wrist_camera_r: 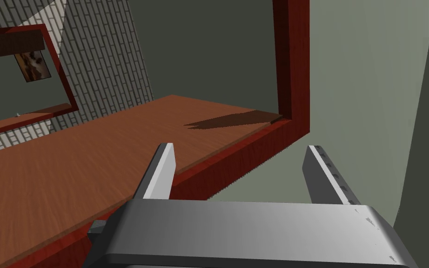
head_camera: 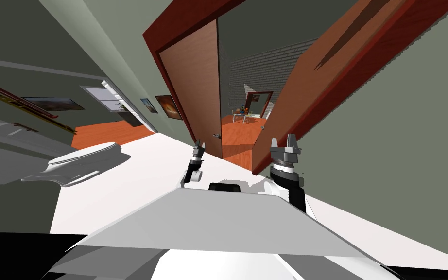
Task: Push the door open
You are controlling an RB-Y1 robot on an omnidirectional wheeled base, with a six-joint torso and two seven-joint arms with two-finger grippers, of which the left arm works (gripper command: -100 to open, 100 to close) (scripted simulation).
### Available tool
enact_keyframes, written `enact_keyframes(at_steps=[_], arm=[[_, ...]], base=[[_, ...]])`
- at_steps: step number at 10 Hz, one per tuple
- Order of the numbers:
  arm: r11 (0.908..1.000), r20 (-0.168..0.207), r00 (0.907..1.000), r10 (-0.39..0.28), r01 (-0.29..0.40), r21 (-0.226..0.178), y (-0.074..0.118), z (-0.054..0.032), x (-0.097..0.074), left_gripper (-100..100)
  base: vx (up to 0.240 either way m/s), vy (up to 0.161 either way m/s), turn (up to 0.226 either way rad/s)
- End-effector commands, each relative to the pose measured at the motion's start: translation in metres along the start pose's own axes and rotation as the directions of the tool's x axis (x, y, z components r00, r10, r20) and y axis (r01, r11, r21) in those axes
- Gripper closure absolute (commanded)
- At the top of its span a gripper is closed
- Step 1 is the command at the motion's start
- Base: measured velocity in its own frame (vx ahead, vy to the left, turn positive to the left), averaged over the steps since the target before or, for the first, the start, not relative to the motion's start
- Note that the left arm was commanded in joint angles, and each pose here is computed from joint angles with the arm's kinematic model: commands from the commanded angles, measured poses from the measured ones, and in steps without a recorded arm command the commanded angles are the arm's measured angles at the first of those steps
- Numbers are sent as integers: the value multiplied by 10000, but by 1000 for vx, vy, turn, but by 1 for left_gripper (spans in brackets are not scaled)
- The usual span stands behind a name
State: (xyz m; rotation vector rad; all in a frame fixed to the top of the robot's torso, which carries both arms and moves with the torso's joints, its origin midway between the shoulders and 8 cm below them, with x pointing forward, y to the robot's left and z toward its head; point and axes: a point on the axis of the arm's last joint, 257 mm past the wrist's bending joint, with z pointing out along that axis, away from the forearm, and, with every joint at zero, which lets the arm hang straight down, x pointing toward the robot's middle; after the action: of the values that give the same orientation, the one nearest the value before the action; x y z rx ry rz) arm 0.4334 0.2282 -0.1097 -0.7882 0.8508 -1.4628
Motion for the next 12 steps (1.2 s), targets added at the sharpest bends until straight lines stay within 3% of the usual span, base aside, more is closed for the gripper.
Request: enact_keyframes(at_steps=[1,4,12], arm=[[9998,-33,10000,-31,30,-182,108,-28,16,-100],[9978,-251,9995,-173,156,-650,428,-56,124,-100],[9857,-702,9965,-457,336,-1653,1056,-163,364,-100]], base=[[56,33,-10],[82,39,-13],[73,52,-12]])
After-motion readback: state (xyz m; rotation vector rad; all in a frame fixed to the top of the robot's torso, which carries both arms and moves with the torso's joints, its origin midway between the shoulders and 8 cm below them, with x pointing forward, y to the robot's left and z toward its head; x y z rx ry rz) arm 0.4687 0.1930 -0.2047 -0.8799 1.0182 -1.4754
